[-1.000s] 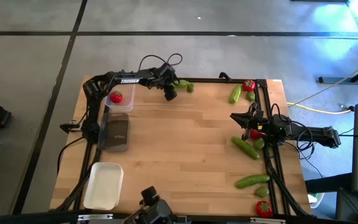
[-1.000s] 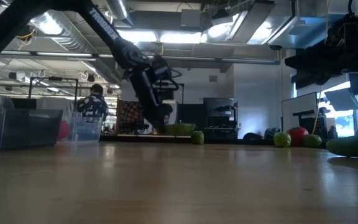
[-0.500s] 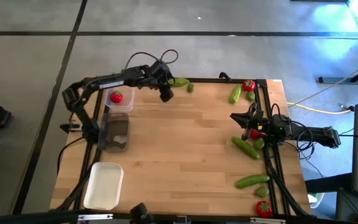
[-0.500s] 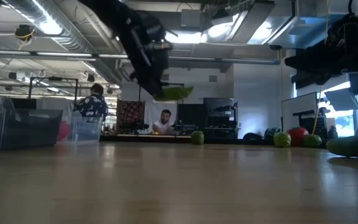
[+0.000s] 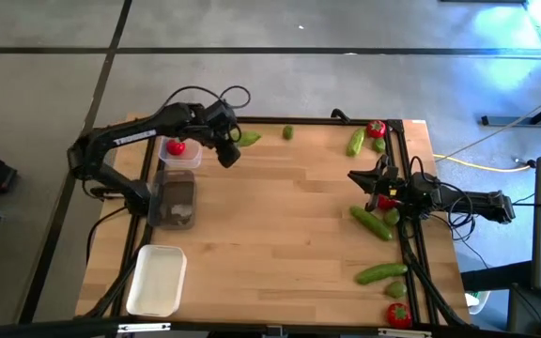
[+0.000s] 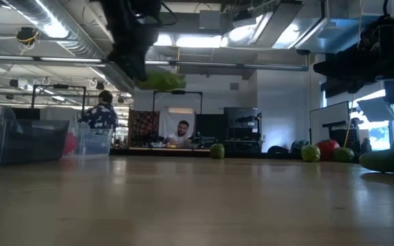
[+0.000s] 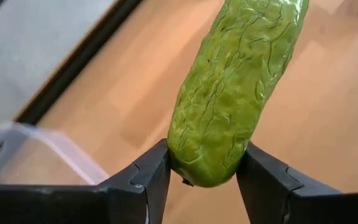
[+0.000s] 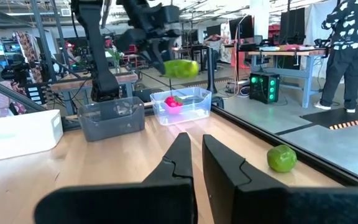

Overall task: Sort produce into baskets
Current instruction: Put the top left bitter melon into the black bin

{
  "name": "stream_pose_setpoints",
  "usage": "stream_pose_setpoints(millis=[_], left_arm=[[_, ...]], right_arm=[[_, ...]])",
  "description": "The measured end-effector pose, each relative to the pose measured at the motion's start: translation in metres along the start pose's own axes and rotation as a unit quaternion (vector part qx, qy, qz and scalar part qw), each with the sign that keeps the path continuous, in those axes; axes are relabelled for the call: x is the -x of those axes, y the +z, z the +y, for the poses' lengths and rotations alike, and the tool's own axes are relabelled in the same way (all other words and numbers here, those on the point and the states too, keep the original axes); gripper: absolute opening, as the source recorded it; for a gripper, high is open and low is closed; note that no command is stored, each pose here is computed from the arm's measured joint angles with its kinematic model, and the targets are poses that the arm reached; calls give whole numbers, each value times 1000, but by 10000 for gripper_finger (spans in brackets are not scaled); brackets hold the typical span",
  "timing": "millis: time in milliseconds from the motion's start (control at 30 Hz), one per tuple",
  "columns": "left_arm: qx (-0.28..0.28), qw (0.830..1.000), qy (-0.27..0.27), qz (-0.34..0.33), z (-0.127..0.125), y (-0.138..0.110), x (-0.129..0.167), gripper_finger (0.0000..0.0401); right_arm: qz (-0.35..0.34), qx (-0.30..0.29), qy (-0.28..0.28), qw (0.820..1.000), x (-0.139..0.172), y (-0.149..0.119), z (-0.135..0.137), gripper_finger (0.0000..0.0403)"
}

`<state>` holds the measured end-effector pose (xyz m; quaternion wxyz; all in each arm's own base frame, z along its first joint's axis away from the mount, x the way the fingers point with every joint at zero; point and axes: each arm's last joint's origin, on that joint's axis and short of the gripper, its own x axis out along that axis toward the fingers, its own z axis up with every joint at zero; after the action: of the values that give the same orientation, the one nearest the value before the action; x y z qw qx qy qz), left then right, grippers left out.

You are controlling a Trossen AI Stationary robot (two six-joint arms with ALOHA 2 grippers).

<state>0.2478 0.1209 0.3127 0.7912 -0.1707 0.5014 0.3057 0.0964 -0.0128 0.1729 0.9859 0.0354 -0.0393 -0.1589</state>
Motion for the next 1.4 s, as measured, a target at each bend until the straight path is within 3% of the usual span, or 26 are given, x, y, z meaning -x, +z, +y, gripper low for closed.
stream_pose_setpoints(millis=[333,667,967,1267,1400], left_arm=[[35,994,17,102,-17,-41,28,157],[83,972,67,209,-35,-75,41,157],[88,966,65,234,-47,-105,38,157],[158,959,80,223,-36,-141,44,157],[198,945,91,243,-33,-158,39,157]], right_arm=[[-1,-5,0,1000,0,0,0,19],[-1,-5,0,1000,0,0,0,19],[-5,-34,1,999,0,1,0,19],[-5,-34,1,999,0,1,0,19],[-2,-48,1,999,0,0,0,19]])
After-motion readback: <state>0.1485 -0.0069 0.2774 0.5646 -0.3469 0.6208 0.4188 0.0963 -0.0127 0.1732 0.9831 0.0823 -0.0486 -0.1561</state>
